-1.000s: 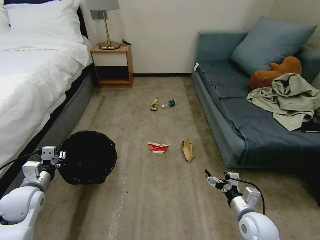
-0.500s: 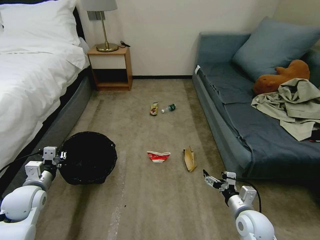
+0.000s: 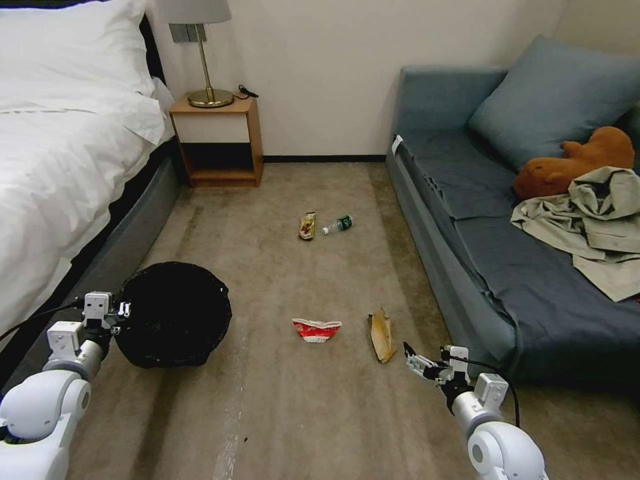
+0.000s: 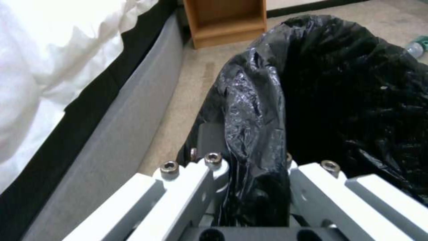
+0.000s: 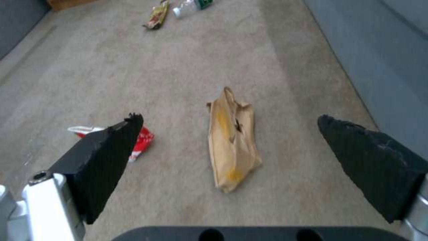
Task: Pick up the trash bin, then pick up the garbage on the floor and place it into the trash bin.
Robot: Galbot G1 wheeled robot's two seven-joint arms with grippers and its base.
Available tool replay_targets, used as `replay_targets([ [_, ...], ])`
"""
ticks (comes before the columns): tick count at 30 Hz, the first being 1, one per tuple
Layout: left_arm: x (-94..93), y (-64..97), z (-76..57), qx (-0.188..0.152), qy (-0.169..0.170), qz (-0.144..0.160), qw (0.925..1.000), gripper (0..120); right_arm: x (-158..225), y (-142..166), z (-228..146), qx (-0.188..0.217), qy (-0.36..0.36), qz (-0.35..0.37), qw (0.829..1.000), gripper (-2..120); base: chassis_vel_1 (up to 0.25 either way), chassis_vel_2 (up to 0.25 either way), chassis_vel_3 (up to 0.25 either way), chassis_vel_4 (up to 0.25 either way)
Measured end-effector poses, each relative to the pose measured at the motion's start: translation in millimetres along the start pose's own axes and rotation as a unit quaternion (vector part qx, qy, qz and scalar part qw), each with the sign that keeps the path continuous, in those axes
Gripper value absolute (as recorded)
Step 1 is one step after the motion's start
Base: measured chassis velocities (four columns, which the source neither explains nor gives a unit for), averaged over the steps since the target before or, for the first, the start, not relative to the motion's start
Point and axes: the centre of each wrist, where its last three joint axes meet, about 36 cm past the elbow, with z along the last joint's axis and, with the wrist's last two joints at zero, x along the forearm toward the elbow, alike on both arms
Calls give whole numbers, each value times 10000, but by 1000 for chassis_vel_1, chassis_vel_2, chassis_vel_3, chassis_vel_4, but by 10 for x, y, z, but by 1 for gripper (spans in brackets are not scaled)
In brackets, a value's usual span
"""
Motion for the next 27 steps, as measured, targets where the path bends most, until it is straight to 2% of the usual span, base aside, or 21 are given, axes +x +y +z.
replay_targets([
  [13,-18,-9,-5,-25,-20,23,10000,4,-46,20,31,23,154,-38,9999,100,-123,112,114,-123],
  [19,-33,38,-26,-17,-49,-18,10000,4,-108,38,37,60,276,-38,9996,100,-122,132,118,-111],
  [27,-57,121,53,17,25,-114,9999,4,-192,34,114,120,554,4,9984,100,-123,110,113,-113],
])
